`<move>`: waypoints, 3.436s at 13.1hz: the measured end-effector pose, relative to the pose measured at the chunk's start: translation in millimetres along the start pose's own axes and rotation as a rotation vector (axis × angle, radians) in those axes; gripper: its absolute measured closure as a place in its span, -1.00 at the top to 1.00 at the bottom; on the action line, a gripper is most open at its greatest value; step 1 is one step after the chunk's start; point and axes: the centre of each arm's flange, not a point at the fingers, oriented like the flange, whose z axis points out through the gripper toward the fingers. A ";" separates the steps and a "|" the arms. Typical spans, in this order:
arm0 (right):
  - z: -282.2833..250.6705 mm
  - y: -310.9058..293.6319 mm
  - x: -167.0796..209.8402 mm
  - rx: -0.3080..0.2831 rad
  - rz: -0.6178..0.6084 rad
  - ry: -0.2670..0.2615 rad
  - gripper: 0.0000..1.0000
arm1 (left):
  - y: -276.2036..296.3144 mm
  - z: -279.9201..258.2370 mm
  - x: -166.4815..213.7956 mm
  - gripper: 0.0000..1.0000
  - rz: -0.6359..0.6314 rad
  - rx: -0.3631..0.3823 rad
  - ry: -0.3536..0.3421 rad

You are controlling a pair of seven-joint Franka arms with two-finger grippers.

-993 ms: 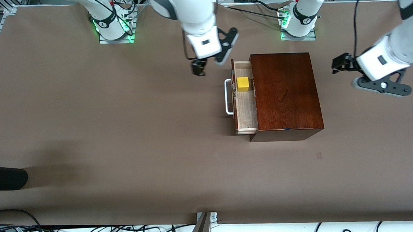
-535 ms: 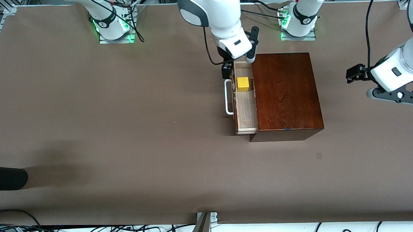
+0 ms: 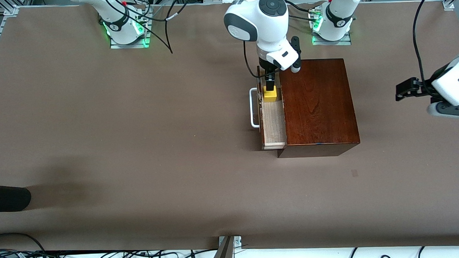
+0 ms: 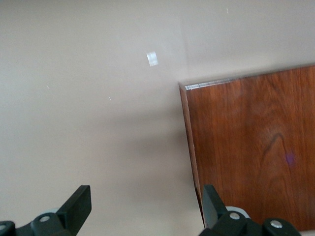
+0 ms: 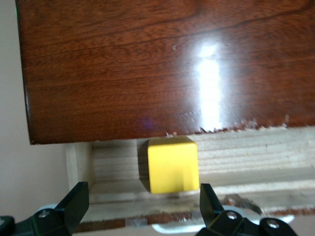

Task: Open drawer, take yellow block, close drawer
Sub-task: 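Lower the right gripper into the drawer over the yellow cube, then grasp the yellow cube with the right gripper and lift it, then carry the cube away with the right gripper while the left gripper approaches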

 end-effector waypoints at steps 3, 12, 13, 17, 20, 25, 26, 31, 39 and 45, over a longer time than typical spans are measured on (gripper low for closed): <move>14.4 -0.4 1.7 -0.023 -0.028 -0.023 1.00 | 4.7 14.3 -31.2 1.00 -0.034 -0.015 0.076; 35.9 5.2 3.3 -0.040 -0.028 -0.018 1.00 | -3.4 15.1 -43.7 1.00 -0.060 -0.010 0.096; 36.3 5.9 4.0 -0.042 -0.028 -0.014 1.00 | -2.9 15.0 -43.5 1.00 -0.059 -0.010 0.097; 39.3 8.5 4.1 -0.049 -0.026 -0.007 1.00 | 8.6 13.2 -42.2 1.00 -0.038 -0.010 0.101; 42.9 13.8 2.3 -0.060 -0.020 -0.004 1.00 | 7.3 11.7 -43.2 1.00 -0.040 -0.012 0.104; 56.0 17.5 -0.4 -0.062 -0.017 -0.013 0.83 | 9.1 11.2 -43.7 1.00 -0.037 -0.012 0.102; 57.3 17.4 -0.4 -0.062 -0.017 -0.013 0.83 | 9.6 11.3 -43.9 1.00 -0.036 -0.012 0.101; 59.4 17.5 -0.5 -0.061 -0.017 -0.014 0.11 | 12.5 8.7 -43.6 1.00 -0.031 -0.012 0.103; -60.4 14.6 -2.0 -0.056 -0.011 -0.006 0.11 | 21.8 6.2 -42.5 1.00 -0.014 -0.011 0.108; -211.8 52.1 -70.0 -0.049 0.105 0.033 0.11 | 22.5 5.6 -42.4 1.00 -0.013 -0.011 0.109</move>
